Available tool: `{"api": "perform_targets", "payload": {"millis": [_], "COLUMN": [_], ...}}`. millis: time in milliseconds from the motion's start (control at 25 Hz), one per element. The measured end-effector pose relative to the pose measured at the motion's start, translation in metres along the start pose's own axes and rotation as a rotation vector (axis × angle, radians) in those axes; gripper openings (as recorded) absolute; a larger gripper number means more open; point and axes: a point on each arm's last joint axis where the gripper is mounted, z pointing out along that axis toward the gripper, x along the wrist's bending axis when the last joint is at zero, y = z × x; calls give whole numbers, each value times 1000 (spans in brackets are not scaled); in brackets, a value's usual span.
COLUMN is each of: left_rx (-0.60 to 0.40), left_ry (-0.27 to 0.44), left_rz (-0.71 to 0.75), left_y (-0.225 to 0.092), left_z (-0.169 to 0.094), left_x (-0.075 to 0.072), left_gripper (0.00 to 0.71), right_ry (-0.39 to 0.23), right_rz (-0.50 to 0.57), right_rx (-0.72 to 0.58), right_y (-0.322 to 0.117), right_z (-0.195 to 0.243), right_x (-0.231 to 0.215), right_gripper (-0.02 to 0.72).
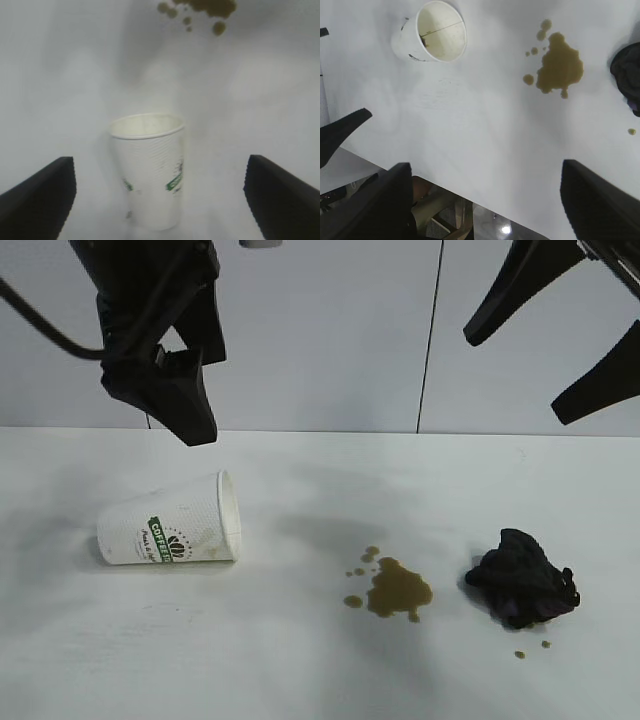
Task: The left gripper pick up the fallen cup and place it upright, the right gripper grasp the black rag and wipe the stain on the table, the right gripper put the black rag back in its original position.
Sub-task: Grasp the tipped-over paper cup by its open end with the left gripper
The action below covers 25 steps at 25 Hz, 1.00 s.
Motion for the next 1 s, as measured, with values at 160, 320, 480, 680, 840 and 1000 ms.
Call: {"api": "perform_targets", "payload": {"millis": [160, 320, 480, 680, 840, 1000], "left_rx": [36, 88, 129, 167, 188, 200], "left_ry": [17, -47, -101, -125, -121, -123], "left_rz": [54, 38, 30, -33, -112, -126], "left_y": [2, 1, -1, -11, -23, -30], "left_z": [17, 54, 88, 117, 129, 134], "left_x": [1, -5, -12, -14, -5, -3], "left_gripper": [654, 654, 654, 654, 654, 654], "right_ry": [0, 0, 0, -1, -2, -3], "right_rz": [0, 0, 0, 0, 0, 0], "right_rx": [-2, -2, -2, -7, -18, -27], "right_y": [0, 0, 0, 1, 2, 2], "right_z": [0, 0, 0, 0, 0, 0], "right_x": [0, 0, 0, 0, 0, 0], "right_gripper": [557, 557, 557, 557, 557, 557]}}
